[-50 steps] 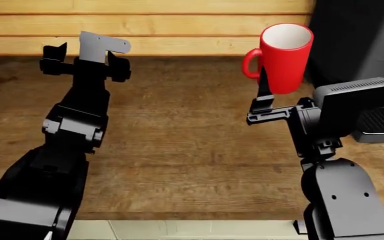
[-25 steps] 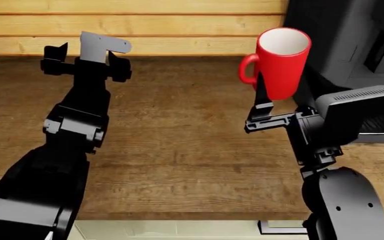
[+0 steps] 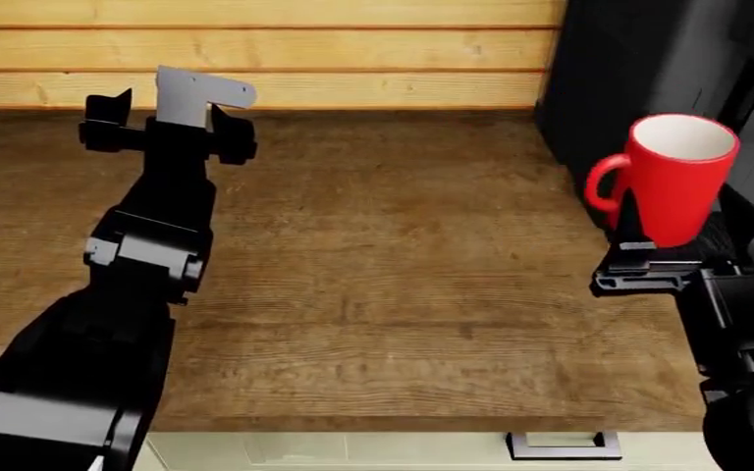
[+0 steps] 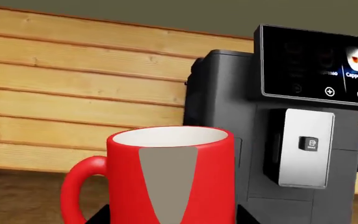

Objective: Pick the mug from the cabinet, place it under the coffee machine dispenser, and press the start button.

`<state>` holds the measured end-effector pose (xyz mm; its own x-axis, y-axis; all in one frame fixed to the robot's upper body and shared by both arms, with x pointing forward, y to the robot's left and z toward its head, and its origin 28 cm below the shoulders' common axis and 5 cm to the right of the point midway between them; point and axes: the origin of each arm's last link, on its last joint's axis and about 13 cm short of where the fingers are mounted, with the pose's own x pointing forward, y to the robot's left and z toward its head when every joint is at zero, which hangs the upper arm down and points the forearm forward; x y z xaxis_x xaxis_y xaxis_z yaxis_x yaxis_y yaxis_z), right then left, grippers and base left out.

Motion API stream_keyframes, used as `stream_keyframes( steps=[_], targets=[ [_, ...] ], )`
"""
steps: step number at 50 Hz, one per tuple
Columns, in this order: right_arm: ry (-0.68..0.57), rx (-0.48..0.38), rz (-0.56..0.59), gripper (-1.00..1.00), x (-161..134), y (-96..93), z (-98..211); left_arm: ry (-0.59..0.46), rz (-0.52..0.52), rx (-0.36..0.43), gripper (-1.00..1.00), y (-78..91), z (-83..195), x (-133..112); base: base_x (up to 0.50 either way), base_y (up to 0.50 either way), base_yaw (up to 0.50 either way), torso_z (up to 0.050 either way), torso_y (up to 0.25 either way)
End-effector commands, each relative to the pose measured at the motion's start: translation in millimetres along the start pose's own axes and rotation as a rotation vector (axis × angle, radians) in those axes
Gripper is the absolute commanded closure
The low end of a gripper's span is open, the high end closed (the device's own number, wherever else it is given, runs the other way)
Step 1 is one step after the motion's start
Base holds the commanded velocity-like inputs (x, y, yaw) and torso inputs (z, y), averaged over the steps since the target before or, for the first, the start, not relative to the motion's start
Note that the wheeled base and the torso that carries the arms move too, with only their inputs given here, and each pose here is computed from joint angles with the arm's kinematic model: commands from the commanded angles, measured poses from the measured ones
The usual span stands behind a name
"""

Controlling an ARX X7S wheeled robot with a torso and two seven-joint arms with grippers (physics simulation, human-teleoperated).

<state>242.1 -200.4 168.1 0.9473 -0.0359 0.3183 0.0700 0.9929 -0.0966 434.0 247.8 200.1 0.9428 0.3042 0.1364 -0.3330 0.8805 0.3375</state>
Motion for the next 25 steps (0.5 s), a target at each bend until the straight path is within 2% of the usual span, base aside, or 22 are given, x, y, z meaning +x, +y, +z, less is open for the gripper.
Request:
stream_keyframes(
  steps=[1,9,18,25],
  targets=[
    [0.072,-0.076,-0.095,1.0,-10,-32.0,2,0.0,0.0,-0.002,-1.0,0.5,2,1,0.0,0.0,0.0,0.0,0.0],
    [0.123,-0.092,-0.173,1.0,-7,-50.5,-3,-0.002,0.002,-0.004,-1.0,1.5,3,1,0.0,0.0,0.0,0.0,0.0],
    [0.158,-0.097,-0.24,1.0,-5,-61.4,-16,-0.003,0.002,-0.002,-1.0,1.3,3,1,0.0,0.0,0.0,0.0,0.0],
    [0.169,-0.071,-0.268,1.0,0,-67.6,-24,-0.003,-0.001,0.0,-1.0,0.1,3,1,0.0,0.0,0.0,0.0,0.0]
  ],
)
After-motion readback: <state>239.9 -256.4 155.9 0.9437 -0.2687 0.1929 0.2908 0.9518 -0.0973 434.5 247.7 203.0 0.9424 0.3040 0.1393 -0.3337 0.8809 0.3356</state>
